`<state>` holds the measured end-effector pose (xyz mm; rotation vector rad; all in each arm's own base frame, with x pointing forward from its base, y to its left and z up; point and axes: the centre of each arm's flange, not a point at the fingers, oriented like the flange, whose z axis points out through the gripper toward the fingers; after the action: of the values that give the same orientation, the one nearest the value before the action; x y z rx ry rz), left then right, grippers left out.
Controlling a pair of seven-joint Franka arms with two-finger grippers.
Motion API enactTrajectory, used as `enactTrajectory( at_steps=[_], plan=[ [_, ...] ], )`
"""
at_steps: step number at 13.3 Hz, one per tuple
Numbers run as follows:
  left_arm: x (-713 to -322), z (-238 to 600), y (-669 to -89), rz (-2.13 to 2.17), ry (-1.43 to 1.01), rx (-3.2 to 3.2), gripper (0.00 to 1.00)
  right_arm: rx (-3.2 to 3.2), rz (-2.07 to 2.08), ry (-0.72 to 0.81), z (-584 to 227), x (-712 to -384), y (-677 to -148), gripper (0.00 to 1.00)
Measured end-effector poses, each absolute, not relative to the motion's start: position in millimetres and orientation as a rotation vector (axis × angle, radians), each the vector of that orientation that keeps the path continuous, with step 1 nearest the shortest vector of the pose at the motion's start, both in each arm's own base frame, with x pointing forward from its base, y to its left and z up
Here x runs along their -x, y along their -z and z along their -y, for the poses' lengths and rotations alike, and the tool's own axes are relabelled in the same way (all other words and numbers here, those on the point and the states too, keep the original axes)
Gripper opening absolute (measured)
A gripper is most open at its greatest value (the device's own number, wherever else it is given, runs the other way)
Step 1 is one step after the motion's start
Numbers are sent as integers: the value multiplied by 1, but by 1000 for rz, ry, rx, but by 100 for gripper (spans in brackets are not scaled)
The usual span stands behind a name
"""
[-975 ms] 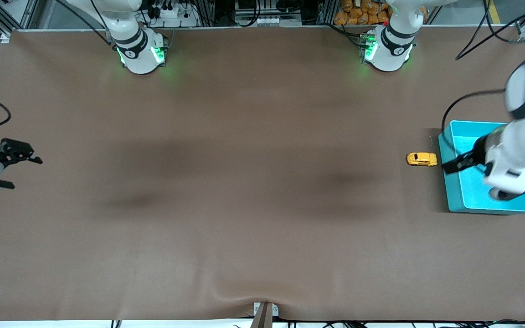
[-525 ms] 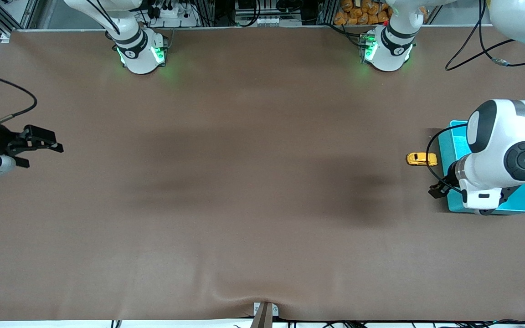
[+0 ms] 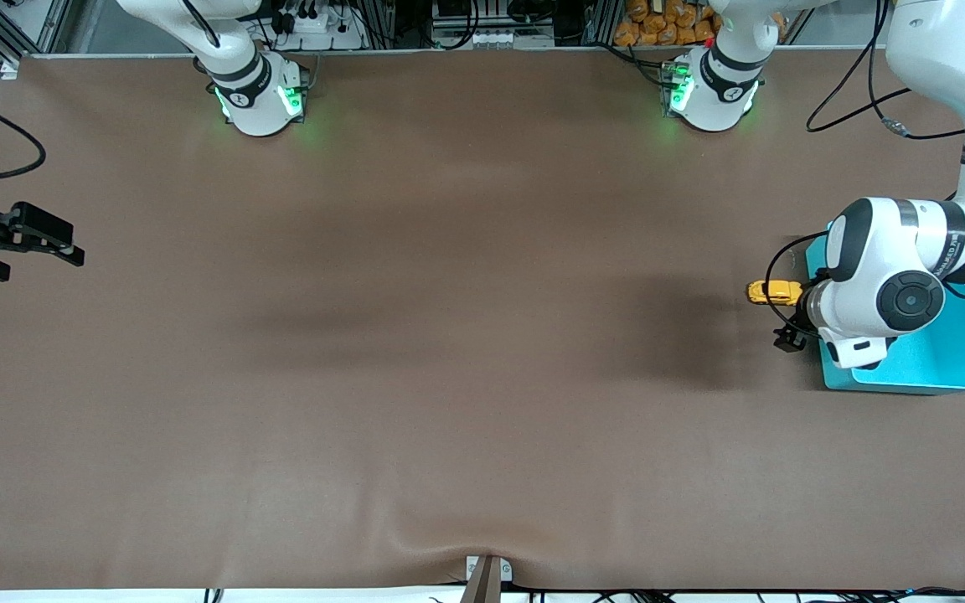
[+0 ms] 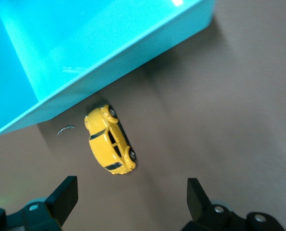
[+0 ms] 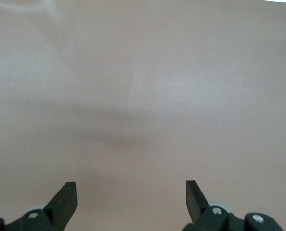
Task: Wind and store yellow beetle car
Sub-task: 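Close the left gripper on the yellow car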
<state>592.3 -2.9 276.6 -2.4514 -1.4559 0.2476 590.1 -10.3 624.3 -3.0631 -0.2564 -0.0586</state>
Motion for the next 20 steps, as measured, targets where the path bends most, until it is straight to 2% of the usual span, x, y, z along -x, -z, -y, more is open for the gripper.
enactTrajectory(
  at_steps=[9, 12, 20],
  plan=[
    [-557, -36, -218, 1789, -168, 2312, 100, 3068, 92, 76, 11, -542, -623, 100],
    [-544, -36, -205, 1799, -179, 2306, 100, 3069, 85, 28, 15, -532, -626, 100],
    [-526, -31, -186, 1829, -182, 2294, 100, 3077, 78, 13, 16, -529, -631, 100]
  ],
)
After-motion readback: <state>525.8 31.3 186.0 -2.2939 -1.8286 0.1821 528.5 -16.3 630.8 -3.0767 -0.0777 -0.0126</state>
